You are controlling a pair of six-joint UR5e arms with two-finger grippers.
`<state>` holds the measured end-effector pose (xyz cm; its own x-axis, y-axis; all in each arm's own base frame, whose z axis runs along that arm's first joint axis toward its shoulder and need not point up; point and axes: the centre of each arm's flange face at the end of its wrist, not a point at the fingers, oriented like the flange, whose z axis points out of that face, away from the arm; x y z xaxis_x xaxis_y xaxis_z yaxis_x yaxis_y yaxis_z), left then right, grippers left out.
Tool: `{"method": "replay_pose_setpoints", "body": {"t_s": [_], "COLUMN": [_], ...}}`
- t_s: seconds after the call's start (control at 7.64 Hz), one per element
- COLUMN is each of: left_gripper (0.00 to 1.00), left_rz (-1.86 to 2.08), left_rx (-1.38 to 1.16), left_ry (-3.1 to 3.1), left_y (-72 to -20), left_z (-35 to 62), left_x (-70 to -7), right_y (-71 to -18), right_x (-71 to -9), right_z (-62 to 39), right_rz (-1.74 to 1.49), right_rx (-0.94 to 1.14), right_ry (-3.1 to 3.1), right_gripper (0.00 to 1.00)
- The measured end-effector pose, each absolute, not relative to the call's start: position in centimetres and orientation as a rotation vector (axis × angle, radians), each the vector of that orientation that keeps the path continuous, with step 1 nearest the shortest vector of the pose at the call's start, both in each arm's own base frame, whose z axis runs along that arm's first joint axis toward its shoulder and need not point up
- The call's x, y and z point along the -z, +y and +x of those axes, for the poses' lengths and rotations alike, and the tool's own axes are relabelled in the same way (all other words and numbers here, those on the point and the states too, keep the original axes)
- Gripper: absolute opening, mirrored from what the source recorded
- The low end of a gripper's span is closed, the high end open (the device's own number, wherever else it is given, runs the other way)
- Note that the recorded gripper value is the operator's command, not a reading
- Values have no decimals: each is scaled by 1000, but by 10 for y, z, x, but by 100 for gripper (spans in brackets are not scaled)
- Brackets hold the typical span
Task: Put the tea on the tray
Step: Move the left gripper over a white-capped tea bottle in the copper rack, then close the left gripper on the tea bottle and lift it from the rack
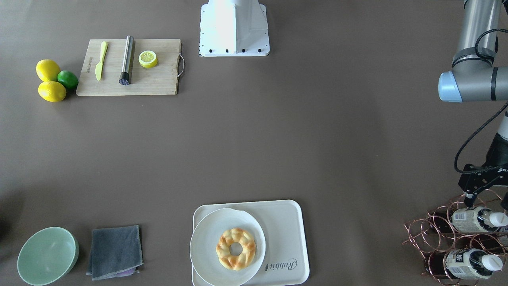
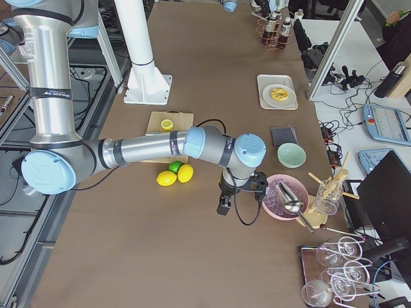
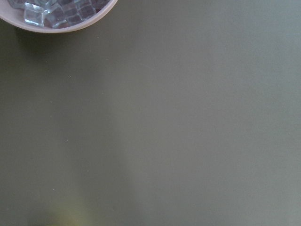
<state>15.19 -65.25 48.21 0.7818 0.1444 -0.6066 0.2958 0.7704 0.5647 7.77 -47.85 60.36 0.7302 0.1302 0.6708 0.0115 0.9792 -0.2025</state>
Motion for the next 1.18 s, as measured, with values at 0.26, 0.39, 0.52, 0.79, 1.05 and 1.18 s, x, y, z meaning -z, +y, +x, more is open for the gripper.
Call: {"method": "replay_pose_setpoints", "body": {"t_s": [0.26,0.39,0.52,0.79,1.05,1.18], "left_gripper": [74,70,70,70,70,70], "left_rz": [697,697,698,697,695,693], "left_rx": [104,112,119,128,132,135], "left_ry": [675,675,674,674,672,672], "left_y": [-655,-657,-660,-666,-673,-676], "left_z": [145,142,139,138,139,139], "left_x": [-485,-484,-483,-481,-480,-479], "right_y": [-478,-478,-478,-478,-478,-478], "right_x": [-603,-603,-603,-603,-604,-604], "right_z": [78,78,78,78,78,78], "right_rz": [-198,-198,-198,-198,-199,-200], "right_rx": [-66,-66,-65,-65,-65,-66], "right_ry": [-751,-751,-750,-750,-749,-749], "right_gripper": [100,100,100,100,100,100]}}
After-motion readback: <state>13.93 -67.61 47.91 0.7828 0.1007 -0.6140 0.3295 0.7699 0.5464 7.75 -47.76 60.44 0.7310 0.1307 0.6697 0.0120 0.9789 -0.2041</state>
